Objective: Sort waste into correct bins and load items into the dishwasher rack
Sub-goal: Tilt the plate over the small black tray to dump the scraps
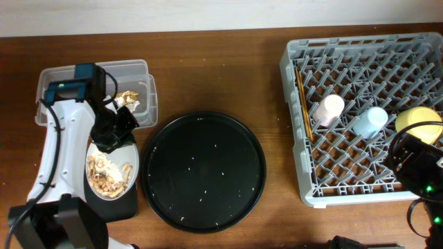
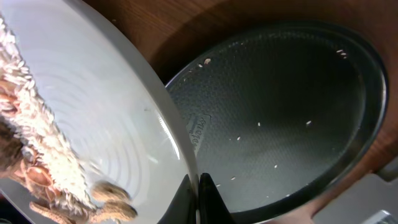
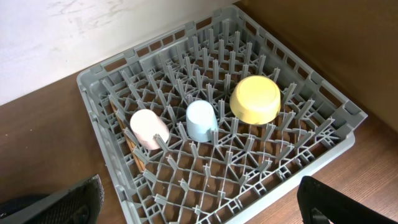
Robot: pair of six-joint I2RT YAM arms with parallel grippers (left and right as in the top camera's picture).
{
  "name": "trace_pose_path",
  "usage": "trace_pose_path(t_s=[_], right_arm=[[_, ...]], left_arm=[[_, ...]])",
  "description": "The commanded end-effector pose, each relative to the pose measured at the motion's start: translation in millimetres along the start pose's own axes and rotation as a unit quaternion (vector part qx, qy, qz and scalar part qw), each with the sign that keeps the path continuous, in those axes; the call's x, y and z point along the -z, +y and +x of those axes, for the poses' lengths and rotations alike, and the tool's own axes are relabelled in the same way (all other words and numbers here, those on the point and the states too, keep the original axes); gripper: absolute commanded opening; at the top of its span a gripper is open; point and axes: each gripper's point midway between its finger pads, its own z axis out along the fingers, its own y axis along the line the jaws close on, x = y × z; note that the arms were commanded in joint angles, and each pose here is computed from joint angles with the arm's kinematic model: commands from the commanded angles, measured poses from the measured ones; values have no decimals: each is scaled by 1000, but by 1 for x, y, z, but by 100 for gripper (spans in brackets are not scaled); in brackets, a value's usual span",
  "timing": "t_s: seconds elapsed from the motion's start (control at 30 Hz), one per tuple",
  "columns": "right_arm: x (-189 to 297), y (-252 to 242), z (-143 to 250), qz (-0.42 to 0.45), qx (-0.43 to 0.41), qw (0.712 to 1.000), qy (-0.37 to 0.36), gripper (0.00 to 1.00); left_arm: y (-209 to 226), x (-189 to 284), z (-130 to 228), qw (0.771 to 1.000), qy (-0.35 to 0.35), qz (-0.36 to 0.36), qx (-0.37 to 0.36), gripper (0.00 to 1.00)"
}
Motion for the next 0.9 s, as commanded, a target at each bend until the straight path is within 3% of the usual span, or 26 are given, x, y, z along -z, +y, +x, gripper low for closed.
trace_pose_path(t_s=[0.0, 0.47, 0.63, 0.87], right_arm=[[4, 0, -4, 0, -4, 1000, -9, 98], [4, 0, -4, 0, -4, 1000, -9, 98], [4, 0, -4, 0, -4, 1000, -9, 98], [4, 0, -4, 0, -4, 1000, -9, 98]], left_arm=[[-5, 11, -2, 999, 2, 46, -18, 1], [17, 28, -10, 990, 21, 139, 1, 1], [16, 41, -9, 977, 28, 210, -11, 1], [36, 54, -11, 968, 22, 251, -1, 1]])
